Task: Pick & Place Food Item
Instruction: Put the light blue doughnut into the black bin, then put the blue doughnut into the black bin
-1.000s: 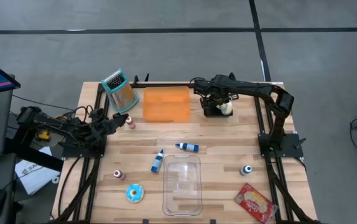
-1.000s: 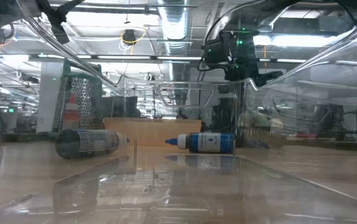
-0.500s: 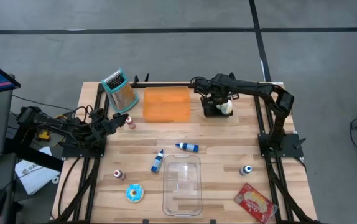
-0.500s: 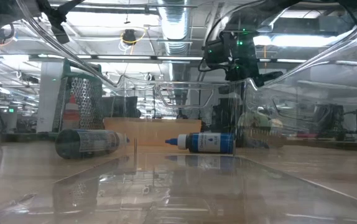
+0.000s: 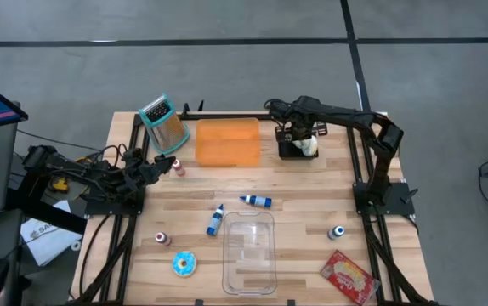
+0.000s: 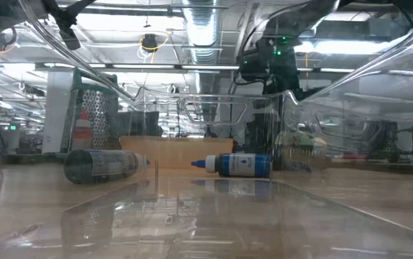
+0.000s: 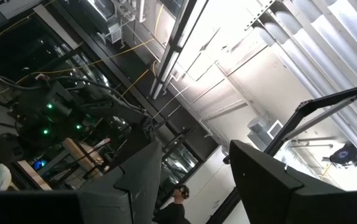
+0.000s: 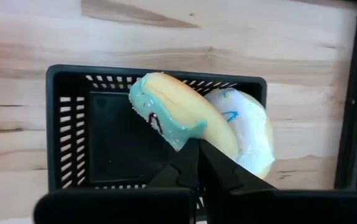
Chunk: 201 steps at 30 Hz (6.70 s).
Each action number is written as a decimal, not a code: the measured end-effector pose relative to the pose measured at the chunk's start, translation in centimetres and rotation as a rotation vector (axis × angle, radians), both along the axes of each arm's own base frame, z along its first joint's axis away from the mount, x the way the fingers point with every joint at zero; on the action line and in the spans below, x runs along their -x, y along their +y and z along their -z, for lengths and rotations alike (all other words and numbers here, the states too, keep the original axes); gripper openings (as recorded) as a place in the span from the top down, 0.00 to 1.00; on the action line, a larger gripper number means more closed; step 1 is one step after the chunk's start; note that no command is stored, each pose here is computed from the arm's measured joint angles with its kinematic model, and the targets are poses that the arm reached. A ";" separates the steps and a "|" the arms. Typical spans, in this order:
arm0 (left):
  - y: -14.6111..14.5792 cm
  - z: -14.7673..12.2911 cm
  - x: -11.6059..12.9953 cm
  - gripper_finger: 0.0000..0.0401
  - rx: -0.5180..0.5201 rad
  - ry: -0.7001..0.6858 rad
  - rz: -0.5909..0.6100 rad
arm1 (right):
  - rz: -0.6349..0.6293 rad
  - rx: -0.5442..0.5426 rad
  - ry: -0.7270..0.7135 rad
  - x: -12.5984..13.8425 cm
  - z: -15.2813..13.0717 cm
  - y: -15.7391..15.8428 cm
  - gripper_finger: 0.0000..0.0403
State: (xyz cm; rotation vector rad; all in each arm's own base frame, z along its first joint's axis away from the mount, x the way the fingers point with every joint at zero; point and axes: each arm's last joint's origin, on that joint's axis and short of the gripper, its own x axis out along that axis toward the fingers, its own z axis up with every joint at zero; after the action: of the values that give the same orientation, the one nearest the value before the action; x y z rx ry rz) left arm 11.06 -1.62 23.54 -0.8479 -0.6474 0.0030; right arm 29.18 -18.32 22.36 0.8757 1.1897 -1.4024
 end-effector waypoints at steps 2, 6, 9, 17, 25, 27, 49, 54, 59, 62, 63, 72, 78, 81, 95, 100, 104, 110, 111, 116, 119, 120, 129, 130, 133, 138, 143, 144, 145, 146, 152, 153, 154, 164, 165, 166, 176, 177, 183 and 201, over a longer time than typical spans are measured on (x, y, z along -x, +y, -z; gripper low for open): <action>0.0 0.0 0.0 0.54 0.000 0.000 0.000 | 0.012 -0.006 -0.008 0.1 0.0 -0.2 1.00; 0.0 0.0 0.0 0.54 0.000 0.000 0.000 | 0.015 -0.008 -0.012 0.0 0.0 0.0 1.00; 0.0 0.0 0.0 0.54 0.000 0.000 0.000 | -0.001 -0.004 -0.008 -0.3 0.0 0.6 1.00; 0.0 0.0 0.0 0.54 0.000 0.000 0.000 | -0.047 0.055 0.034 -0.9 -0.1 1.7 1.00; 0.0 0.0 0.0 0.54 0.003 -0.001 0.001 | -0.020 0.083 0.059 -0.4 -0.1 1.0 1.00; 0.0 0.0 0.0 0.54 0.004 -0.001 0.001 | -0.010 0.089 0.061 -0.2 -0.1 0.7 1.00; 0.0 0.0 0.0 0.54 -0.004 0.003 -0.005 | -0.143 0.140 -0.151 1.1 -5.6 2.0 0.83; 0.0 0.0 0.0 0.54 -0.009 0.001 0.002 | -0.196 0.091 -0.165 0.0 -5.1 3.4 0.68; -0.3 -0.1 0.0 0.54 -0.038 -0.018 0.085 | -0.279 0.051 -0.192 -1.1 -5.2 6.1 0.53; -0.5 -0.1 0.0 0.54 -0.045 -0.037 0.193 | -0.346 0.043 -0.210 -1.2 -6.1 8.8 0.47; -0.6 0.0 -0.1 0.54 -0.044 -0.033 0.233 | -0.360 0.044 -0.224 -1.2 -6.6 9.7 0.45; -2.6 -1.7 -2.6 0.54 -0.075 0.288 0.507 | -0.357 0.145 -0.444 1.2 -11.3 17.2 0.41; -3.7 -5.2 -5.0 0.54 -0.248 0.677 0.561 | -0.285 0.216 -0.545 3.8 -13.4 20.3 0.41; -4.2 -6.3 -6.2 0.54 -0.337 0.873 0.608 | -0.269 0.222 -0.557 4.7 -13.7 21.3 0.41; -12.7 -4.2 -9.6 0.54 -0.541 1.322 1.051 | -0.350 0.217 -0.653 7.0 -14.0 27.4 0.41; -15.9 -2.0 -9.4 0.54 -0.711 1.455 1.033 | -0.371 0.226 -0.737 8.5 -14.3 29.9 0.41; -17.0 -0.4 -9.8 0.52 -0.783 1.557 0.987 | -0.368 0.239 -0.801 9.4 -14.5 31.4 0.41; -17.7 1.7 -10.6 0.42 -0.857 1.628 0.878 | -0.374 0.216 -0.852 9.9 -14.6 32.5 0.41; -17.8 2.1 -10.8 0.40 -0.871 1.641 0.863 | -0.373 0.220 -0.869 9.9 -14.7 32.6 0.41; -17.9 3.9 -11.4 0.31 -0.900 1.702 0.848 | -0.377 0.241 -0.942 10.0 -15.0 33.4 0.41; -18.0 4.7 -11.6 0.29 -0.910 1.735 0.837 | -0.376 0.239 -0.973 10.0 -15.1 33.7 0.41; -18.1 4.9 -11.6 0.29 -0.912 1.742 0.833 | -0.376 0.236 -0.980 10.0 -15.2 33.8 0.41; -17.8 6.1 -11.8 0.30 -0.895 1.808 0.763 | -0.382 0.229 -1.036 10.2 -15.4 34.6 0.41; -17.7 6.3 -11.6 0.31 -0.883 1.820 0.757 | -0.383 0.231 -1.040 10.2 -15.5 34.6 0.41; -17.2 7.0 -11.2 0.31 -0.848 1.863 0.761 | -0.387 0.229 -1.045 10.3 -15.5 34.7 0.41; -17.2 7.5 -10.9 0.31 -0.818 1.878 0.770 | -0.390 0.227 -1.051 10.4 -15.5 34.9 0.41; -17.3 7.4 -11.0 0.31 -0.816 1.865 0.770 | -0.388 0.225 -1.057 10.3 -15.5 34.9 0.41; -17.3 7.4 -11.0 0.31 -0.816 1.862 0.768 | -0.388 0.226 -1.057 10.3 -15.5 34.9 0.41; -17.3 7.4 -11.0 0.31 -0.816 1.860 0.767 | -0.388 0.226 -1.057 10.3 -15.5 34.9 0.41; -17.3 7.4 -11.0 0.31 -0.817 1.859 0.766 | -0.388 0.228 -1.058 10.3 -15.5 34.9 0.41; -17.3 7.5 -11.0 0.31 -0.815 1.861 0.756 | -0.401 0.228 -1.067 10.2 -15.7 35.0 0.41; -17.2 7.6 -11.0 0.31 -0.808 1.861 0.755 | -0.406 0.229 -1.067 10.2 -15.7 35.0 0.41; -17.2 7.8 -10.9 0.31 -0.797 1.867 0.751 | -0.409 0.229 -1.070 10.2 -15.7 35.1 0.41; -16.7 8.9 -10.6 0.31 -0.717 1.876 0.730 | -0.416 0.232 -1.074 10.1 -15.8 35.1 0.41; -16.6 8.9 -10.6 0.32 -0.715 1.877 0.728 | -0.416 0.232 -1.074 10.1 -15.8 35.1 0.41; -16.6 8.9 -10.6 0.33 -0.715 1.876 0.728 | -0.416 0.232 -1.074 10.1 -15.8 35.1 0.41; -16.9 8.8 -11.0 0.61 -0.688 1.829 0.761 | -0.423 0.235 -1.071 10.1 -15.8 35.1 0.41; -17.0 8.8 -11.1 0.63 -0.672 1.821 0.760 | -0.427 0.236 -1.070 10.1 -15.8 35.1 0.41; -16.4 7.6 -11.5 0.71 -0.605 1.770 0.746 | -0.419 0.234 -1.089 10.0 -15.9 35.2 0.41; -5.1 -5.8 -11.3 0.70 -0.430 1.194 0.181 | -0.368 0.294 -1.149 6.0 -17.4 31.5 0.41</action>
State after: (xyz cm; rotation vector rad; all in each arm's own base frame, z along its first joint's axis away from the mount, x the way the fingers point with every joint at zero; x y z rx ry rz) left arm 22.32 -6.70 29.36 -0.3600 0.5426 0.1873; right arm 23.15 13.18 39.76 0.9602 0.2206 -0.5440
